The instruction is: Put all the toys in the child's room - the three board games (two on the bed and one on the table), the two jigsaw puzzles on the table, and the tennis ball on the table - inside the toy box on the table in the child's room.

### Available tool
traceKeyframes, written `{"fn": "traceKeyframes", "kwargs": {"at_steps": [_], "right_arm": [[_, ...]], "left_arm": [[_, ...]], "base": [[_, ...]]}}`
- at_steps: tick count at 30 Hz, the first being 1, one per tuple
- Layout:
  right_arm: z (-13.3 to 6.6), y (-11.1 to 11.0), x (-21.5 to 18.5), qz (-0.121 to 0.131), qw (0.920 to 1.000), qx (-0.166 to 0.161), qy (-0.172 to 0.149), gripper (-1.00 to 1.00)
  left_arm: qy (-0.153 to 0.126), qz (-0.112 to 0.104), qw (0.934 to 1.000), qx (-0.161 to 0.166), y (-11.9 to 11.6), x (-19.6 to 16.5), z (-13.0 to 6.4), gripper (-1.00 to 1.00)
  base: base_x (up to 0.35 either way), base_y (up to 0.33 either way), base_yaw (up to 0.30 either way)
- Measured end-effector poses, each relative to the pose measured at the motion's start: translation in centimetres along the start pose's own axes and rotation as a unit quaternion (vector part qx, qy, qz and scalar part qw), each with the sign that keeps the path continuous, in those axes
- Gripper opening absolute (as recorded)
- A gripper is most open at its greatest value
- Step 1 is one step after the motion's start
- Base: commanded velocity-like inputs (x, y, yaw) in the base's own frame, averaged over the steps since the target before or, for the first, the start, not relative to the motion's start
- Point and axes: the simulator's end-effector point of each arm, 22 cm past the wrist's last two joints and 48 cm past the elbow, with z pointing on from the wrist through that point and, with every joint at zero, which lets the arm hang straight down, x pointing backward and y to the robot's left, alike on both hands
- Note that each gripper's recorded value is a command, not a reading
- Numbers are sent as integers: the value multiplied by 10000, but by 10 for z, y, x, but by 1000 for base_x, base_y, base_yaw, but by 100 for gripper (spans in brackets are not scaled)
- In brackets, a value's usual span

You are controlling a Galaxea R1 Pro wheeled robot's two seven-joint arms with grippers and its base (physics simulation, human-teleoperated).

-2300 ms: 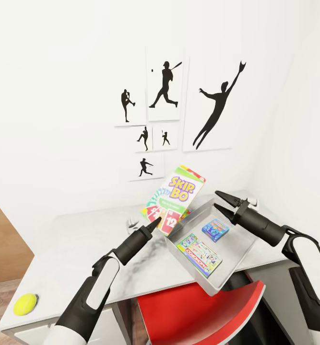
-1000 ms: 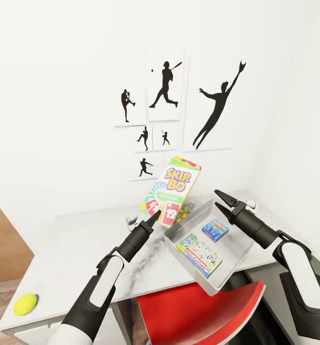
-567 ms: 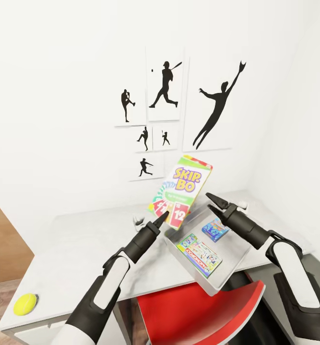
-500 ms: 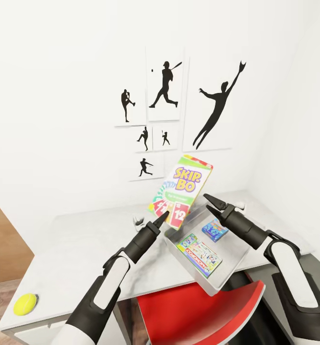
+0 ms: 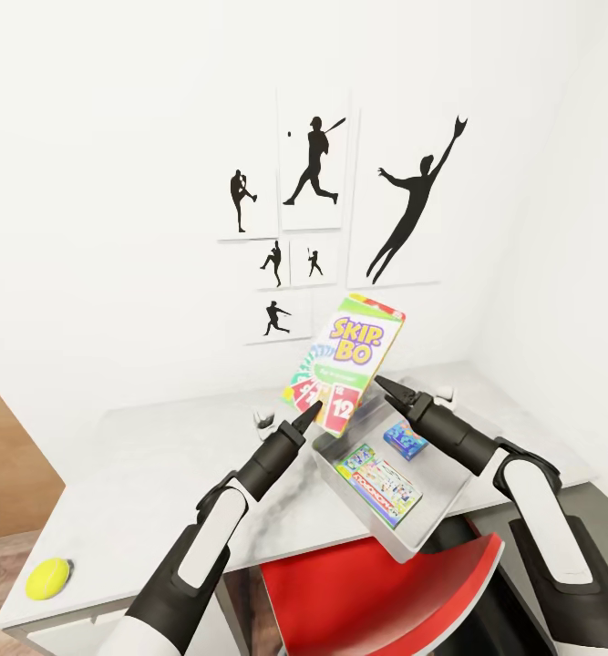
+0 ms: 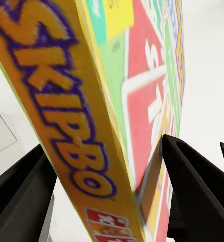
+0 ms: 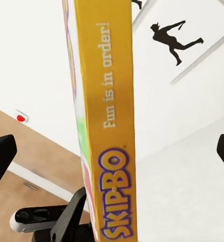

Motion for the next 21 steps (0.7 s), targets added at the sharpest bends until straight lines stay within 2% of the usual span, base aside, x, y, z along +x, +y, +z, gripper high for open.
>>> {"fn": "traceKeyframes", "kwargs": {"at_steps": [21], "right_arm": [[0, 0, -3, -53, 10000, 10, -18, 100]], "left_arm": [[96, -30, 9999, -112, 4, 3, 4, -100]], "base": [[0, 0, 0]]}}
